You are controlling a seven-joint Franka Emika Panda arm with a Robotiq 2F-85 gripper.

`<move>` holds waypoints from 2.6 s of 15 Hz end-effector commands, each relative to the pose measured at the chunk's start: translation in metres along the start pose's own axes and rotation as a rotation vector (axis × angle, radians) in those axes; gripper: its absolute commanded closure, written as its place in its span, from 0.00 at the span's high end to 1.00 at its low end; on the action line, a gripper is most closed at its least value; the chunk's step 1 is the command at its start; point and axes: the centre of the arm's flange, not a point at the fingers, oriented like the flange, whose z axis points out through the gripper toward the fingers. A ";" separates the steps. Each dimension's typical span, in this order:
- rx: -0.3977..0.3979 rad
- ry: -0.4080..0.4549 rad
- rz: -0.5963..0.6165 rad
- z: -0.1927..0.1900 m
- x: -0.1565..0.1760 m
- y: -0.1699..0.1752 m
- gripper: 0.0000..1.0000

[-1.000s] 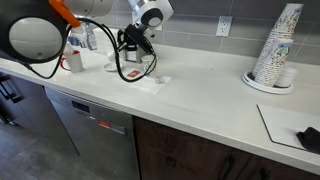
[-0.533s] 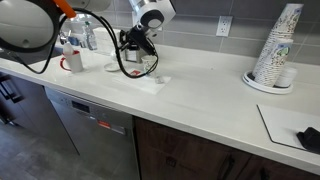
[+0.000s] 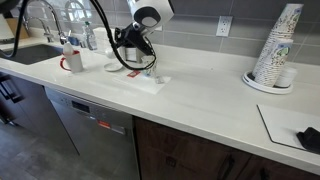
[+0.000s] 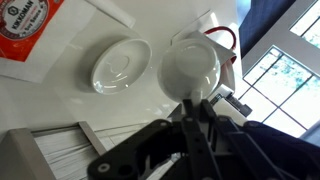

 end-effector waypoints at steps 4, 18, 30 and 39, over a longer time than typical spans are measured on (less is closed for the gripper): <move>0.046 0.134 -0.081 0.010 -0.064 -0.055 0.06; -0.019 0.452 -0.148 0.052 -0.076 -0.047 0.11; -0.047 0.494 -0.198 0.074 -0.076 -0.045 0.05; -0.109 0.614 -0.325 0.082 -0.080 -0.023 0.04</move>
